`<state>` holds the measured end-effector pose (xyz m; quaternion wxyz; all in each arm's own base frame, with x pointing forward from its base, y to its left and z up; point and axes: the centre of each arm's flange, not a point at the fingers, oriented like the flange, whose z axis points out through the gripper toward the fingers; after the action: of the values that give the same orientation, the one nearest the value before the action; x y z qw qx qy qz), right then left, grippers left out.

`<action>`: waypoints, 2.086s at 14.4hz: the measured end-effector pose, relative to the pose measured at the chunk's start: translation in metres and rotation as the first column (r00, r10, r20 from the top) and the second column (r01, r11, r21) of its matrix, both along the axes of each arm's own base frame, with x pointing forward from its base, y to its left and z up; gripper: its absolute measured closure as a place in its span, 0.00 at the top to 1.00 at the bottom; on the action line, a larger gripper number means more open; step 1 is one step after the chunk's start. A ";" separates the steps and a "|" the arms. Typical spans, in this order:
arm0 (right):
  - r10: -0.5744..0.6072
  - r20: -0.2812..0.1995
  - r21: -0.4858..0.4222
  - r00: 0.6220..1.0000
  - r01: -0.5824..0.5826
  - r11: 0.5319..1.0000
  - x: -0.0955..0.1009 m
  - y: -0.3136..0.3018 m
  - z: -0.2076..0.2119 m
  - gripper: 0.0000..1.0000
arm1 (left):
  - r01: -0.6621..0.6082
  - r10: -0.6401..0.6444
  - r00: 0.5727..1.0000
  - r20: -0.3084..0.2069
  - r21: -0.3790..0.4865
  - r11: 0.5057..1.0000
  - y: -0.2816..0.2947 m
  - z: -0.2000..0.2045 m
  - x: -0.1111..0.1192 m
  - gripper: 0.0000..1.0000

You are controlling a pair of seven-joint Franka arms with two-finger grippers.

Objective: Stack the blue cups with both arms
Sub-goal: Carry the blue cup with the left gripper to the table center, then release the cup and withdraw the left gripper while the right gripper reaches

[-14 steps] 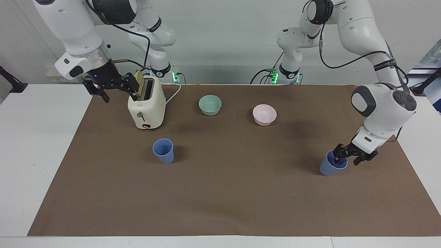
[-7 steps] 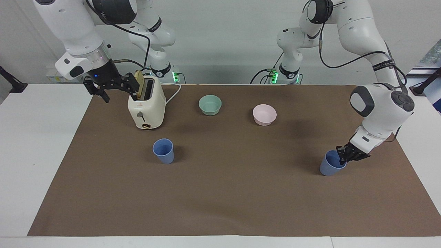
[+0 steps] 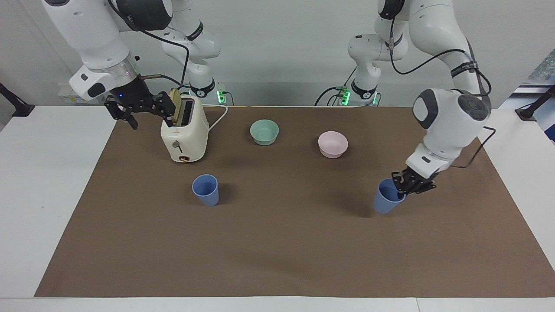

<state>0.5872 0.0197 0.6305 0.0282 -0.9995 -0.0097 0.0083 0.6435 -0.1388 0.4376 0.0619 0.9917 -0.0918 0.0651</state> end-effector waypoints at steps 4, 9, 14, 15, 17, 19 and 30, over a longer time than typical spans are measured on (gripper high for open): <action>0.001 0.000 0.000 1.000 -0.001 1.000 0.000 0.000 0.000 1.00 | -0.013 0.012 0.999 -0.051 -0.012 1.000 -0.116 -0.016 -0.052 0.04; 0.004 0.000 0.000 1.000 -0.004 1.000 0.000 0.002 0.000 1.00 | -0.026 0.025 0.998 -0.057 -0.021 0.999 -0.185 -0.060 -0.105 0.10; -0.002 -0.027 -0.004 1.000 0.002 1.000 -0.011 -0.001 -0.012 1.00 | -0.055 0.053 0.998 -0.041 -0.047 0.997 -0.179 -0.049 -0.101 0.66; -0.003 -0.016 -0.006 1.000 0.003 1.000 -0.016 0.000 -0.017 1.00 | -0.059 0.058 0.998 -0.032 -0.052 0.997 -0.176 -0.041 -0.100 0.78; -0.003 0.003 -0.009 1.000 0.003 1.000 -0.024 0.002 -0.032 1.00 | -0.072 0.071 0.997 -0.026 -0.057 0.996 -0.165 -0.016 -0.100 0.99; -0.003 0.009 -0.009 1.000 0.003 1.000 -0.023 0.004 -0.052 1.00 | -0.087 0.086 0.996 -0.022 -0.052 0.995 -0.133 0.017 -0.097 1.00; 0.014 0.007 0.005 1.000 -0.014 1.000 0.029 0.033 -0.212 1.00 | -0.071 0.071 0.997 0.004 0.085 0.994 0.121 0.171 -0.072 1.00</action>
<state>0.6159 0.0524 0.4181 0.0305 -0.9994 -0.0168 0.0051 0.5717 -0.0177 0.6082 0.0171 0.9961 -0.0590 0.0638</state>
